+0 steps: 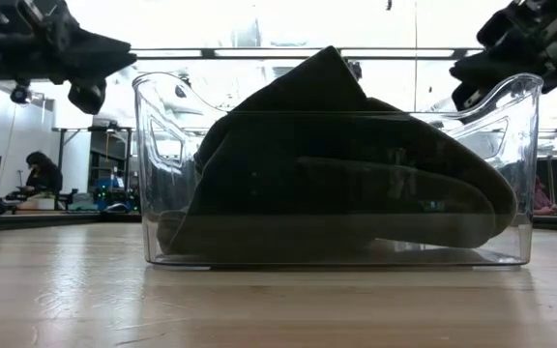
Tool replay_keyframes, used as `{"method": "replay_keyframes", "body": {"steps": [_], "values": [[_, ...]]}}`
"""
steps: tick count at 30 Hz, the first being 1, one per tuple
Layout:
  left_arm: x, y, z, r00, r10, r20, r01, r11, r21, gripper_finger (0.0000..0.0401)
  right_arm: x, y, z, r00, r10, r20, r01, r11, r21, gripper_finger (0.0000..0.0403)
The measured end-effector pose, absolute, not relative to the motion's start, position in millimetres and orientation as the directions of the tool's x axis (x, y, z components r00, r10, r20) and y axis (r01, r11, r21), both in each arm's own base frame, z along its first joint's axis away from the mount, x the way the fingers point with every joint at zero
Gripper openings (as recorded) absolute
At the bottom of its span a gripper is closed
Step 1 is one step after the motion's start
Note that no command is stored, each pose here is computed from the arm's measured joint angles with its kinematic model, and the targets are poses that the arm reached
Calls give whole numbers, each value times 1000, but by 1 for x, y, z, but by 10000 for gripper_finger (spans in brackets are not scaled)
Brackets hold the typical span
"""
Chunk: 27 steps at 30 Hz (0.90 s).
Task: Pick & Place hat
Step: Return to Home Position
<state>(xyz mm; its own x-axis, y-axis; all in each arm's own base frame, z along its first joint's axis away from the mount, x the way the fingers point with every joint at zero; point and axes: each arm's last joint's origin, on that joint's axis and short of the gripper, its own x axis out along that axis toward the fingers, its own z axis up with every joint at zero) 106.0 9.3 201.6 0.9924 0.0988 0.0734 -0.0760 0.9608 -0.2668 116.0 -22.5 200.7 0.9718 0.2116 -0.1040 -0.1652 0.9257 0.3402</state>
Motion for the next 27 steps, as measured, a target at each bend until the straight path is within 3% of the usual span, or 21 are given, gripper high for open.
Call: {"method": "replay_keyframes", "body": {"steps": [8, 11, 15, 20, 27], "values": [[90, 7, 203, 990, 62, 130, -31, 973, -228, 74, 99, -16, 204, 964, 264, 19, -258, 926, 277, 34], [91, 6, 194, 996, 47, 80, -27, 972, -232, 74, 95, -14, 198, 964, 264, 44, -266, 927, 266, 34], [96, 6, 182, 991, 11, 131, 21, 969, -246, 74, 94, -14, 186, 964, 258, 61, -265, 923, 280, 34], [98, 7, 173, 997, 25, 73, -8, 975, -223, 74, 95, -14, 171, 967, 251, 40, -251, 919, 304, 34], [99, 9, 169, 995, 97, 32, -92, 989, -119, 74, 96, -16, 170, 973, 229, 32, -231, 959, 165, 34]]}}
